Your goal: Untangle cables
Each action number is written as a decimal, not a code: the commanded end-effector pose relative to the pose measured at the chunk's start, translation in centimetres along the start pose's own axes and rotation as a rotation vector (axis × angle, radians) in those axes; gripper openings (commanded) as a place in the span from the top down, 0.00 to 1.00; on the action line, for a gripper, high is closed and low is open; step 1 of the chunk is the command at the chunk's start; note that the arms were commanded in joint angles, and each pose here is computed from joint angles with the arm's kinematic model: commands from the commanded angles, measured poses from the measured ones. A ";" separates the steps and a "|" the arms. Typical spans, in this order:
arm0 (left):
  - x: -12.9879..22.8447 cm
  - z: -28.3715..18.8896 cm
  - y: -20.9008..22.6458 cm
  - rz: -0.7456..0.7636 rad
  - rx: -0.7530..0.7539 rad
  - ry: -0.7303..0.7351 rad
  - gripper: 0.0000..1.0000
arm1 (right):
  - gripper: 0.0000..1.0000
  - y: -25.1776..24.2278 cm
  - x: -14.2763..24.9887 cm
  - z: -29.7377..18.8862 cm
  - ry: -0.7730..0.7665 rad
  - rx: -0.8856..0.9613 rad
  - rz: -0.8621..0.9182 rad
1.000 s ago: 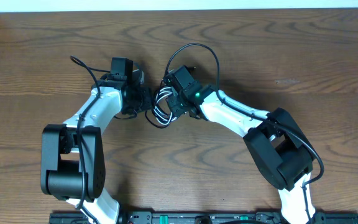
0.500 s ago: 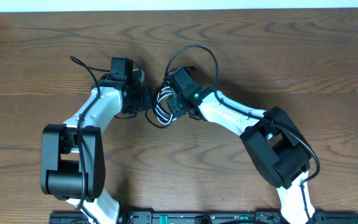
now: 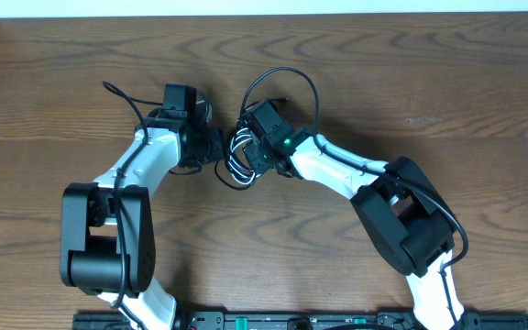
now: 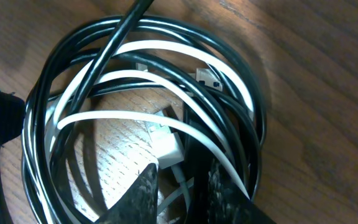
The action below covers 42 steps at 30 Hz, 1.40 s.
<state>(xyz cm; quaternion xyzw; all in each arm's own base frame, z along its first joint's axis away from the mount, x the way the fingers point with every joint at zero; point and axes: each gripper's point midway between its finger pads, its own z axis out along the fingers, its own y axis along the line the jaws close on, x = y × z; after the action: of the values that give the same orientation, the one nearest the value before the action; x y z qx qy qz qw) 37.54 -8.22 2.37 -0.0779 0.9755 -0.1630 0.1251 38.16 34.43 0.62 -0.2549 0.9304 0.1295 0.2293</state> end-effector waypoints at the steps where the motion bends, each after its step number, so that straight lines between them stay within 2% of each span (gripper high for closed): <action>1: 0.7 0.8 0.3 0.007 -0.009 0.030 0.47 | 0.78 0.3 1.9 1.5 0.056 -0.003 -0.012; 11: 1.0 2.0 0.7 0.000 -0.013 0.053 0.45 | 0.76 2.0 2.2 1.4 0.077 -0.111 -0.007; 16: 1.1 2.1 -0.8 0.011 0.074 0.066 0.46 | 0.76 2.8 2.3 1.3 0.082 -0.157 -0.047; 23: 1.1 2.1 -0.8 0.021 0.074 0.065 0.46 | 0.74 2.0 2.3 1.3 0.084 -0.139 -0.038; 24: 1.1 2.1 -0.8 0.021 0.075 0.065 0.48 | 0.75 1.9 2.3 1.3 0.086 -0.138 -0.035; 26: 1.1 2.1 -0.8 0.021 0.074 0.064 0.58 | 0.79 1.7 2.4 1.3 0.088 -0.137 -0.032; 28: 1.1 2.1 -0.8 0.021 0.074 0.064 0.69 | 0.96 1.7 2.4 1.3 0.088 -0.137 -0.032; 29: 1.1 2.1 -0.7 0.021 0.073 0.064 0.76 | 0.99 1.9 2.3 1.3 0.088 -0.143 -0.032; 32: 1.0 2.1 -0.6 0.021 0.063 0.061 0.89 | 0.99 2.1 1.7 1.0 0.069 -0.163 -0.030; 37: 0.9 2.1 -0.6 0.022 0.064 0.056 0.88 | 0.99 2.7 -1.1 -1.6 -0.003 -0.262 -0.014; 42: 0.7 2.1 -0.6 0.024 0.066 0.050 0.83 | 0.99 5.2 -2.9 -5.1 -0.047 -0.510 -0.015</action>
<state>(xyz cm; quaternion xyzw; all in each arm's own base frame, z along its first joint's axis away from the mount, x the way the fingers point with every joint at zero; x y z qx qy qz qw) 37.59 -9.52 1.11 -0.0614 0.9720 -0.1979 0.1108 37.03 36.21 2.05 -0.2809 0.9033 0.2684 0.1820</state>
